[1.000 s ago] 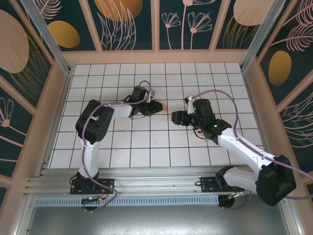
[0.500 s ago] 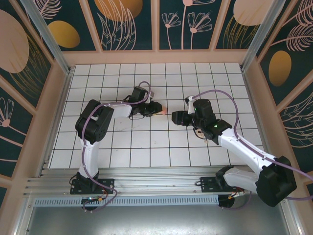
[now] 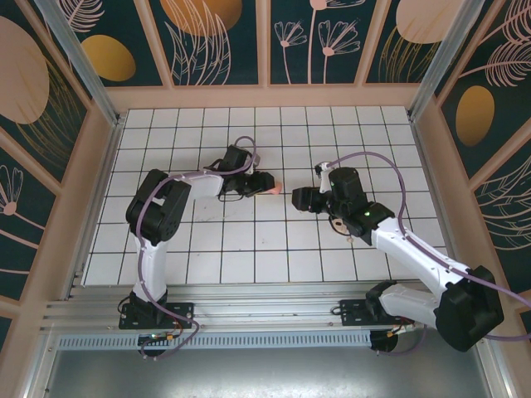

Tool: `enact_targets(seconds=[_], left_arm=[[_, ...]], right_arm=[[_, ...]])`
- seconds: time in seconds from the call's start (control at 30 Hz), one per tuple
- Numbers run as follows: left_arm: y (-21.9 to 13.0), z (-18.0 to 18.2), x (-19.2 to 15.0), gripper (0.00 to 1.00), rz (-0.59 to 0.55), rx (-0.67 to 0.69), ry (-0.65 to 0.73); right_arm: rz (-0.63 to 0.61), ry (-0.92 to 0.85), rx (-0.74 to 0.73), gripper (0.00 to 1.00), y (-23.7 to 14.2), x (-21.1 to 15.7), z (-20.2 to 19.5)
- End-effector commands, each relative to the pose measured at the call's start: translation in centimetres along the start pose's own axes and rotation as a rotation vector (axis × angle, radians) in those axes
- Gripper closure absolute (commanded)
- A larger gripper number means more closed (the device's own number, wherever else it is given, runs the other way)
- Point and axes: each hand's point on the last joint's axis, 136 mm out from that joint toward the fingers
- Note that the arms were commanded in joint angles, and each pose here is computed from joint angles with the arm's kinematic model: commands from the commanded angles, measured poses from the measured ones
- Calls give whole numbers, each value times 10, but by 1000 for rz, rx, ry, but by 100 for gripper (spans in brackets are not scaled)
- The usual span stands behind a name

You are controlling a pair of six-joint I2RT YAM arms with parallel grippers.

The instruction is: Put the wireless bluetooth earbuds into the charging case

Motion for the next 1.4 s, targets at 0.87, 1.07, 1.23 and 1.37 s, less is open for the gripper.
enact_targets(seconds=[0.87, 1.07, 1.23, 1.37], left_arm=[[-107, 21, -9, 49, -146, 331, 163], [-111, 25, -14, 48, -164, 341, 150], [-113, 26, -14, 49, -177, 342, 148], [-110, 30, -22, 48, -167, 341, 138]], right_arm=[[317, 366, -668, 37, -26, -34, -182], [361, 379, -642, 39, -15, -44, -186], [358, 388, -582, 39, -3, -41, -179], [393, 387, -599, 39, 0, -48, -182]])
Point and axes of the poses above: each hand's point on the last joint's axis, 136 mm out from that joint toward the fingers, its own y axis out along the fingers, its own z axis along the line the jaws close on, x = y × z, and after that the axes turned 10 degrees about y, right-handed
